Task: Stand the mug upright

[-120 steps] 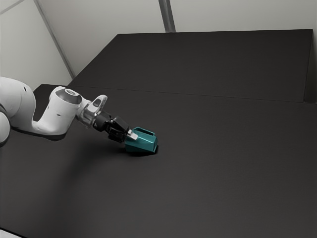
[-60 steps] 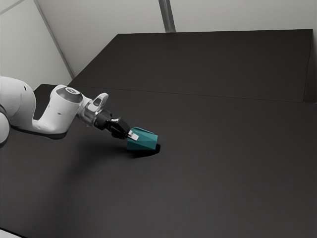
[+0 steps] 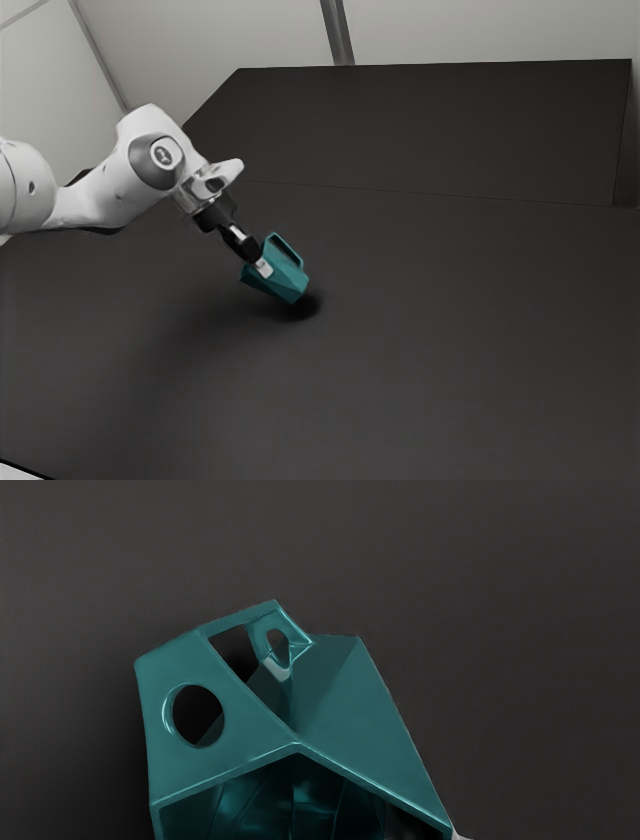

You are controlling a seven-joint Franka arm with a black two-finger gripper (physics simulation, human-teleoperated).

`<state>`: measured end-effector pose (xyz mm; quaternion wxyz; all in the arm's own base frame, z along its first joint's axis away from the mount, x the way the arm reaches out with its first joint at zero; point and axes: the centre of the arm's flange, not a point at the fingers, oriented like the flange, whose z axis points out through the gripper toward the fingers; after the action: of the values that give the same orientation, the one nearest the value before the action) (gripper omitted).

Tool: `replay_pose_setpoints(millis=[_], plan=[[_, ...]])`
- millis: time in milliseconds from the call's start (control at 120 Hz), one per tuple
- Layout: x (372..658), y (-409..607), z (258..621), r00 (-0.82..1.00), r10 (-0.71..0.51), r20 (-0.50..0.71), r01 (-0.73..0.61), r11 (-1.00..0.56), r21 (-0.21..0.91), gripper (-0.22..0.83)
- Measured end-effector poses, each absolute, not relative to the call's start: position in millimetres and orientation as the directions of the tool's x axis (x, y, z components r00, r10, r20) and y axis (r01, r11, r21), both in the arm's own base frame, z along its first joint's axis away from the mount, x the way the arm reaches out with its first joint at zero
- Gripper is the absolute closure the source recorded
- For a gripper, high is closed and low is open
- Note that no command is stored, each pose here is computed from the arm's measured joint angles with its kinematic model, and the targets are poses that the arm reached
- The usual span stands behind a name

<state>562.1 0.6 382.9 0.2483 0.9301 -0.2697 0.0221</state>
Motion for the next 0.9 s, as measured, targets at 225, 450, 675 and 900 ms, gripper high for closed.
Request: replay_pose_setpoints(millis=[225, 450, 675, 900], plan=[[546, -37, 389, 0.815, -0.579, 0.013, -0.564, -0.788, 0.249, 0.78], [526, -59, 380, 0.846, -0.527, -0.08, -0.51, -0.844, 0.167, 0.79], [523, -65, 370, 0.873, -0.474, -0.112, -0.468, -0.88, 0.078, 0.79], [522, -69, 367, 0.901, -0.419, -0.114, -0.418, -0.908, 0.035, 0.57]])
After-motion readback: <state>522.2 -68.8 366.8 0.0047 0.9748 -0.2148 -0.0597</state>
